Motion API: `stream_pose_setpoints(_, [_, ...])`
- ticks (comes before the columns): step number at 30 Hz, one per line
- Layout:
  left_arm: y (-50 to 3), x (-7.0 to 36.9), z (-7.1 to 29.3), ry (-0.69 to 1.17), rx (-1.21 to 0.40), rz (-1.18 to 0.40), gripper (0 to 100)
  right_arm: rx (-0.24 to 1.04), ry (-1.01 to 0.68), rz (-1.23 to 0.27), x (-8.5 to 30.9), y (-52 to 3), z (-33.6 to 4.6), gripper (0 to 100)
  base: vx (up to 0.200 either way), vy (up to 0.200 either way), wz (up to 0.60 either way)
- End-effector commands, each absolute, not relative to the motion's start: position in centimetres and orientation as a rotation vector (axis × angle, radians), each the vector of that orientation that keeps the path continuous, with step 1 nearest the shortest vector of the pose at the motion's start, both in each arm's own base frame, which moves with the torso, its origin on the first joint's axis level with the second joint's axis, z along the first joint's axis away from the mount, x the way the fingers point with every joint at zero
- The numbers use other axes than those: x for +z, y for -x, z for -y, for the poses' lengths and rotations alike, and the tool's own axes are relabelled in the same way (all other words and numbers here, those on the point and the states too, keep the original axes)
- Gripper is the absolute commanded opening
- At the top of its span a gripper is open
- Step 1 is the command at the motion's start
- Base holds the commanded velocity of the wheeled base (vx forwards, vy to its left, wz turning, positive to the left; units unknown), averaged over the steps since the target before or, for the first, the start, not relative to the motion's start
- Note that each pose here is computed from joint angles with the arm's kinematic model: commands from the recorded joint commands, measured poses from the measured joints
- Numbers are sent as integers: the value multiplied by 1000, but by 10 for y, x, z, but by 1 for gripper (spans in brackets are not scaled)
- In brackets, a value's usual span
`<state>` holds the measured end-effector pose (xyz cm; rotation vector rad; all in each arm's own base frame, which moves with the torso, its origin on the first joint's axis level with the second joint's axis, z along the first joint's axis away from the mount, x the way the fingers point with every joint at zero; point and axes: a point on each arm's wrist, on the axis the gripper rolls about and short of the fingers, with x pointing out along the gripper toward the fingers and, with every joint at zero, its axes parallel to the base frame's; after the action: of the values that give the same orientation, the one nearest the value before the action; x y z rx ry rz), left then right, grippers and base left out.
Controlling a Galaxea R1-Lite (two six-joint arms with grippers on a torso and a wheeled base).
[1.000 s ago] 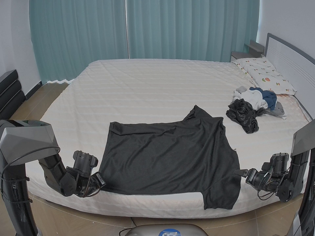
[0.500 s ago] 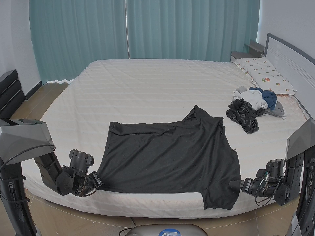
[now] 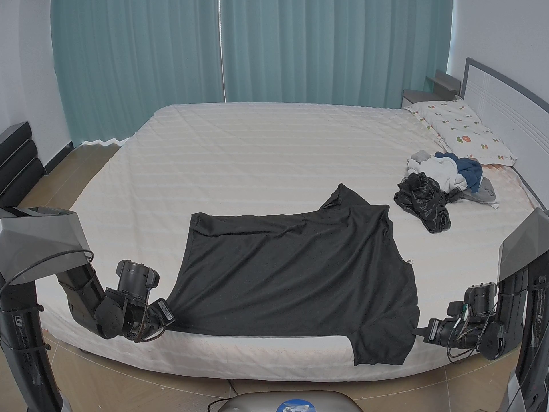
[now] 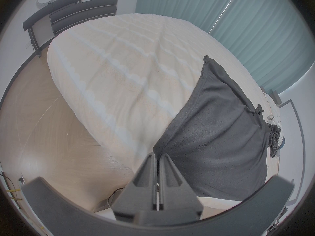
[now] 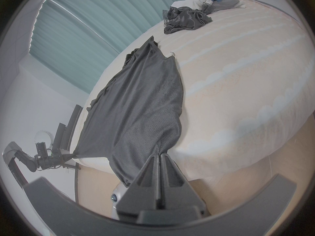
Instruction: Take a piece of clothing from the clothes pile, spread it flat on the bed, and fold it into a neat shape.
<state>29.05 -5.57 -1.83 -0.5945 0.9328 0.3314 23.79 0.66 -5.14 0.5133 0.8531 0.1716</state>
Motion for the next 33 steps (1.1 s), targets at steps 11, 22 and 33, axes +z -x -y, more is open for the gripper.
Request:
stream_pose_setpoints(11, [-282, -21, 56, 522, 331, -1010, 0, 157, -409, -942, -49, -203, 7, 0, 0, 0, 0])
stream_pose_setpoints(22, [-273, -26, 63, 458, 325, -1095, 0, 167, -352, -1008, -47, -196, 5, 0, 0, 0, 0])
stream_pose_setpoints(33, [-269, -27, 66, 430, 316, -1121, 100, 147, -281, -1032, -50, -194, 0, 100, 0, 0, 0])
